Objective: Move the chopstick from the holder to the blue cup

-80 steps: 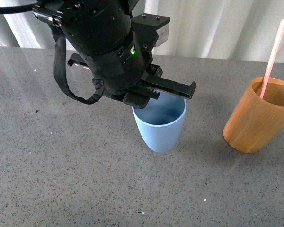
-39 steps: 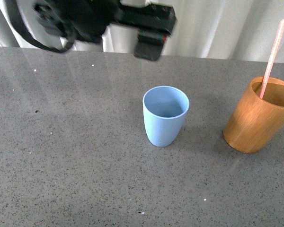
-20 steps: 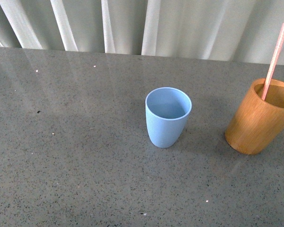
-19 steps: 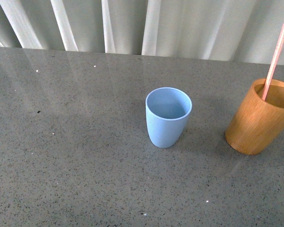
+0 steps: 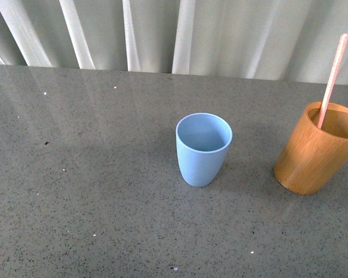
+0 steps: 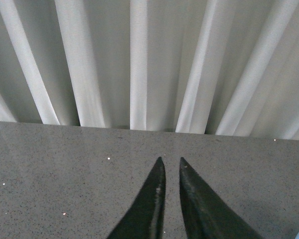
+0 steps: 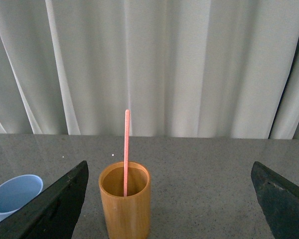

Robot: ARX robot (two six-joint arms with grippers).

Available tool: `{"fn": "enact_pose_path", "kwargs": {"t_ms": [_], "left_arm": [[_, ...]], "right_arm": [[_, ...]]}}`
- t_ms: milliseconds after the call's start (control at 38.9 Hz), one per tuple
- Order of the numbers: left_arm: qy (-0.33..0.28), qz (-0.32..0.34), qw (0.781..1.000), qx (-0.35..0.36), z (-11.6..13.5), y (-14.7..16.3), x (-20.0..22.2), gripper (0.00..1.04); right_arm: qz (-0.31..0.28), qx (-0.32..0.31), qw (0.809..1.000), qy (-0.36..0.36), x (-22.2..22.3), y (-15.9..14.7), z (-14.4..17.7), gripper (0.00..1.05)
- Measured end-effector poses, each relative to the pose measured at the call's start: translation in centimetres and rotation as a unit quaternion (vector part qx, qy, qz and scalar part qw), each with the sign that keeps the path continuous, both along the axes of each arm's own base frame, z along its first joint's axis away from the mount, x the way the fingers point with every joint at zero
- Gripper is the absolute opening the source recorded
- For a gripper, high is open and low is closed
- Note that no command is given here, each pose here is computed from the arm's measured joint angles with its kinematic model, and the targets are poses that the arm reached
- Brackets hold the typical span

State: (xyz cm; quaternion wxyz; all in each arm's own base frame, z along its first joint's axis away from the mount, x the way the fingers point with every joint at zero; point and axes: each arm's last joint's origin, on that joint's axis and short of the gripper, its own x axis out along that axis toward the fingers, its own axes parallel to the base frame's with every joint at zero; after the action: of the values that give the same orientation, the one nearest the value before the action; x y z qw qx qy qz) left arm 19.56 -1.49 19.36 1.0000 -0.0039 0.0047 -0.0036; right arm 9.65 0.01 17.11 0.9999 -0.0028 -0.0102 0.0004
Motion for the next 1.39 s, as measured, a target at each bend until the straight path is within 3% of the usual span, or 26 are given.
{"fn": "enact_pose_path", "kwargs": {"t_ms": [51,540,1388], "left_arm": [[-0.002,0.001,1.0,-0.001,-0.3,0.2,-0.8,0.03],[-0.006,0.002,1.0,0.002,-2.7,1.5,-5.4,0.04],[-0.016,0.003,1.0,0.001,-2.0,1.5,-8.3,0.04]], "right_arm": [[0.0,0.0,1.0,0.0,0.0,0.0,0.0,0.95],[0.0,0.0,1.0,0.0,0.0,0.0,0.0,0.95],[0.0,0.0,1.0,0.0,0.0,0.0,0.0,0.95]]}}
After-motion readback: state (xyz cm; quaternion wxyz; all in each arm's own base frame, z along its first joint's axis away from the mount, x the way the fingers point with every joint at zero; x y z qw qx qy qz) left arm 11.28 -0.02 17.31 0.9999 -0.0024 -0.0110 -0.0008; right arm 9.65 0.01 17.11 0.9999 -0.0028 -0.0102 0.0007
